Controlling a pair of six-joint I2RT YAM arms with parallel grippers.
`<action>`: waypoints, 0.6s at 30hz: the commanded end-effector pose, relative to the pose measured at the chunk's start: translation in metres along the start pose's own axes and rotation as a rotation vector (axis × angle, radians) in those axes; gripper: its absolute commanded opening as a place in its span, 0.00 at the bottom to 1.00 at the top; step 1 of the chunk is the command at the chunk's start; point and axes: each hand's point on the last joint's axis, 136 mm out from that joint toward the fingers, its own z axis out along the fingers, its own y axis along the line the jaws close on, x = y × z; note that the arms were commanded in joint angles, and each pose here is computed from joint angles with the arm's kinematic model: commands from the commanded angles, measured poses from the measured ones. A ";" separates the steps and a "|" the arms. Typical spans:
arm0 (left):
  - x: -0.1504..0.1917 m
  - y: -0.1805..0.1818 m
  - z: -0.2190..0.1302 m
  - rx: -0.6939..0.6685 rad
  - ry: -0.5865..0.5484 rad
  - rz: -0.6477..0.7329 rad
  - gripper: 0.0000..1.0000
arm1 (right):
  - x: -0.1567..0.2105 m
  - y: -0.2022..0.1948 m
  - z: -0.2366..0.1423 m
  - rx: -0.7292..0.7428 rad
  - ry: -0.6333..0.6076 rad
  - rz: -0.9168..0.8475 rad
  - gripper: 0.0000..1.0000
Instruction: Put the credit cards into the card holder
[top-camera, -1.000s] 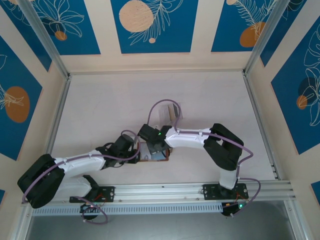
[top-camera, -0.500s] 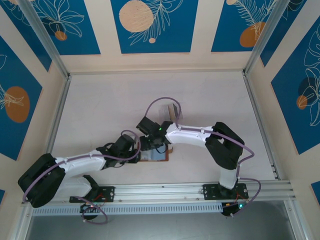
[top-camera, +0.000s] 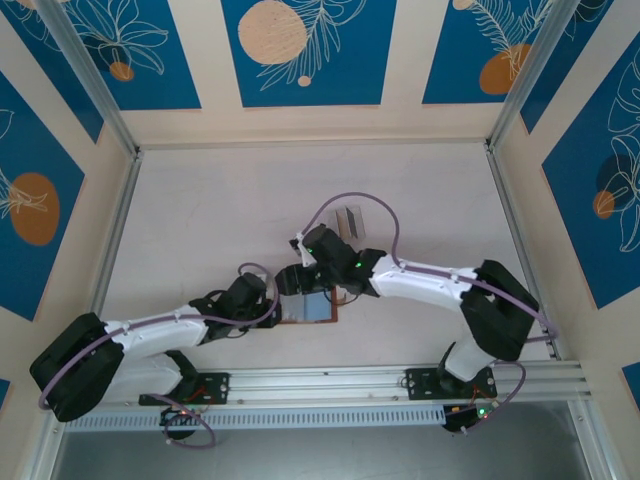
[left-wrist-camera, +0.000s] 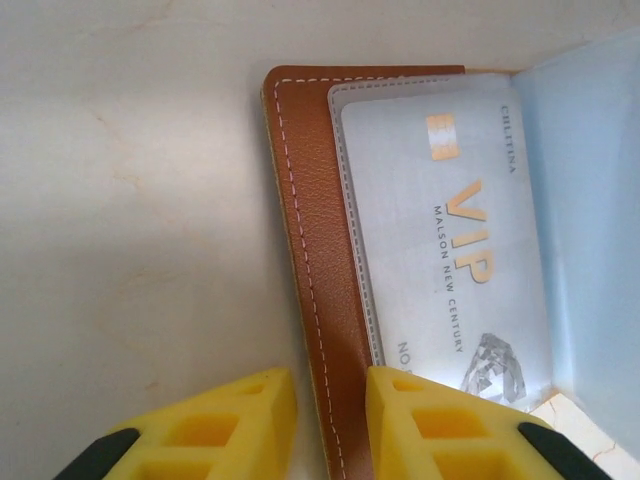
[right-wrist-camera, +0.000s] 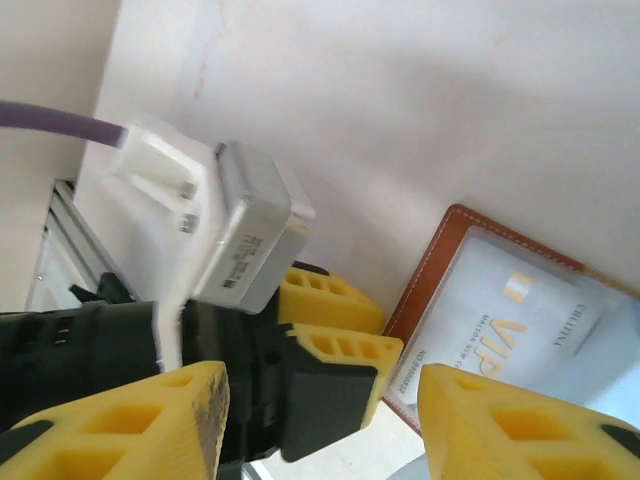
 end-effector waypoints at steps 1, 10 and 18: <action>0.017 0.021 0.002 -0.074 0.037 -0.003 0.27 | 0.005 -0.060 -0.015 0.294 -0.016 0.049 0.51; 0.014 0.017 0.001 -0.063 0.036 0.008 0.27 | 0.037 -0.055 0.026 0.199 0.141 0.094 0.53; 0.016 0.018 0.001 -0.066 0.044 0.012 0.27 | 0.029 -0.046 0.023 0.308 0.079 -0.018 0.53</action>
